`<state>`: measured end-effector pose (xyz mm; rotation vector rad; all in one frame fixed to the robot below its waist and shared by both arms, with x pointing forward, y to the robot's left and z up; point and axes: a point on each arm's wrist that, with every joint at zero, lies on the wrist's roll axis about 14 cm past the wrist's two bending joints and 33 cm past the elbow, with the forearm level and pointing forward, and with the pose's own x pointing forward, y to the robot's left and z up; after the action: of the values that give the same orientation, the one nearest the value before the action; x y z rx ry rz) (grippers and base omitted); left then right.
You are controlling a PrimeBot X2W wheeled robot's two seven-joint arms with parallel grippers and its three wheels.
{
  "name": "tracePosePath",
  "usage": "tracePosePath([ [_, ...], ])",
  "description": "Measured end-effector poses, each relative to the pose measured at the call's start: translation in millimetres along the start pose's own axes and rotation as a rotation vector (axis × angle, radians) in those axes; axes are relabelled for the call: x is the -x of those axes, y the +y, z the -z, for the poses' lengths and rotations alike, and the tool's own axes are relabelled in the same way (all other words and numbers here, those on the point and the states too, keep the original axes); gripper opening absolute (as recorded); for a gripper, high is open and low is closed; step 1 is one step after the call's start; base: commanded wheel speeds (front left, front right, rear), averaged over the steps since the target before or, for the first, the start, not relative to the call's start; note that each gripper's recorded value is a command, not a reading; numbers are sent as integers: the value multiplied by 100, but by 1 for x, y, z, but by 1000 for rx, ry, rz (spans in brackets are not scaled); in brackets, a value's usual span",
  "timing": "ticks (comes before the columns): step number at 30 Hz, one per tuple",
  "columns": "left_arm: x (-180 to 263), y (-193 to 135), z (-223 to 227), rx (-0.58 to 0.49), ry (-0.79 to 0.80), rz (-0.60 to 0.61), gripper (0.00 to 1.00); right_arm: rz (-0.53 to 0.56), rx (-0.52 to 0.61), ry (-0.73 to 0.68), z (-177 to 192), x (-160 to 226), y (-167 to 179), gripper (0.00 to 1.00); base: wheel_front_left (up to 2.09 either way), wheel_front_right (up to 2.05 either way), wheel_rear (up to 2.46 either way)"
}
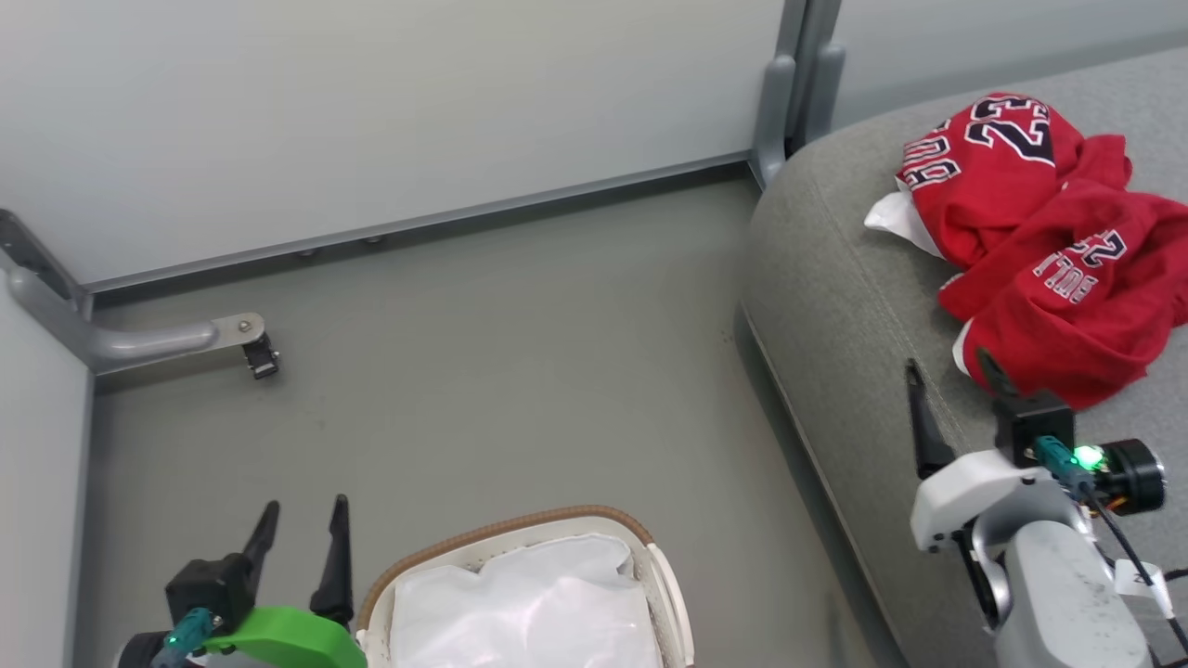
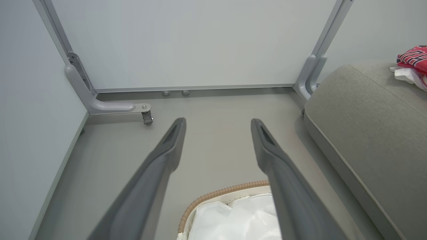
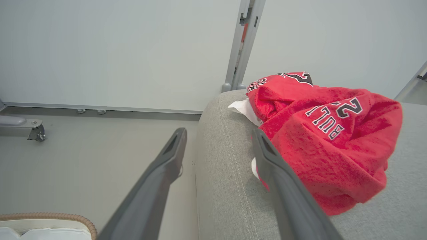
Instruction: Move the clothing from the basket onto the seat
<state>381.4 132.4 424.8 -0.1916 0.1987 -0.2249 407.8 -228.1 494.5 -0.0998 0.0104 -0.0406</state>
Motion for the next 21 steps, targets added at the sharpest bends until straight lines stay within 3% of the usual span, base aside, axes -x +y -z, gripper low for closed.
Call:
tracePosePath([
  [10,30,53,-20,-63,-71,-185,100,-180,-104,-97,-32,-10,69,100,0,0,0],
  [21,51,63,-8,-46,-50,-249,100,-188,-169,-45,-13,9,75,100,0,0,0],
])
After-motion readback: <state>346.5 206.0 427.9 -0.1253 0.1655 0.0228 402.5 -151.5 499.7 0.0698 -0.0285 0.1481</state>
